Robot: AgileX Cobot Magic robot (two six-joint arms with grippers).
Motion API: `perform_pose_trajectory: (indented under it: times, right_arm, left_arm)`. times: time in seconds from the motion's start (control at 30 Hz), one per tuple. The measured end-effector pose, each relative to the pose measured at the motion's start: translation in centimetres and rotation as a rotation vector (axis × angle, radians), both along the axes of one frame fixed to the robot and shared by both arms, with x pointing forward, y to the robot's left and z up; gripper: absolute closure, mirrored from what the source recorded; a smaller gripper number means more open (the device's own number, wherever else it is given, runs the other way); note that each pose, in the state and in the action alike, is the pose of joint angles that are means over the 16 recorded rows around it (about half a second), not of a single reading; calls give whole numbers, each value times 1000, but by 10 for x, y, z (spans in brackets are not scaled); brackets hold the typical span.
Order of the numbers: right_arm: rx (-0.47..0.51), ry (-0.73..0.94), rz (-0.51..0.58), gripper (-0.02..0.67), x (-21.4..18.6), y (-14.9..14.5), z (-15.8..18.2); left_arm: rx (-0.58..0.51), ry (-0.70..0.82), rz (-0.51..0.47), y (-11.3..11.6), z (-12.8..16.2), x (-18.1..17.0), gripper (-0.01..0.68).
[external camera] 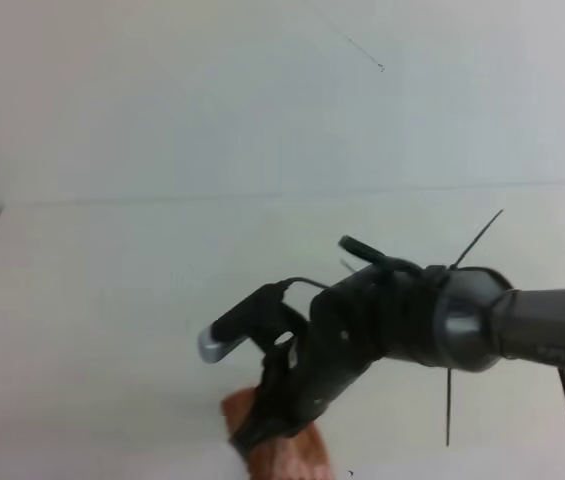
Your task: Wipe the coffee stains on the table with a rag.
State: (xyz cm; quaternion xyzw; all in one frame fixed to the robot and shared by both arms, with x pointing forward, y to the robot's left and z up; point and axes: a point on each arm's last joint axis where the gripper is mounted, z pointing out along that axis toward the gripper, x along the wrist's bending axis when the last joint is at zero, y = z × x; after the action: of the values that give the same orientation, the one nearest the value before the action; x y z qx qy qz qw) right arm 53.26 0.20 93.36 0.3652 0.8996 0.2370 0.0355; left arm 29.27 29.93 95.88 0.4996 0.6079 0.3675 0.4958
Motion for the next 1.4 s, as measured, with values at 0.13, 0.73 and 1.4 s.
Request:
perform_pose_trajectory:
  times: [0.13,0.73,1.4]
  right_arm:
    - [121,-30,42,652,-13,30,16]
    - [19,-55,-5,653,28,5,-9]
    - [-120,-271,-482,653,61,-187,150]
  left_arm:
    - [0,0,0,0,0,0,674]
    - [0,0,0,0,0,0,674]
    - [0,0,0,0,0,0,674]
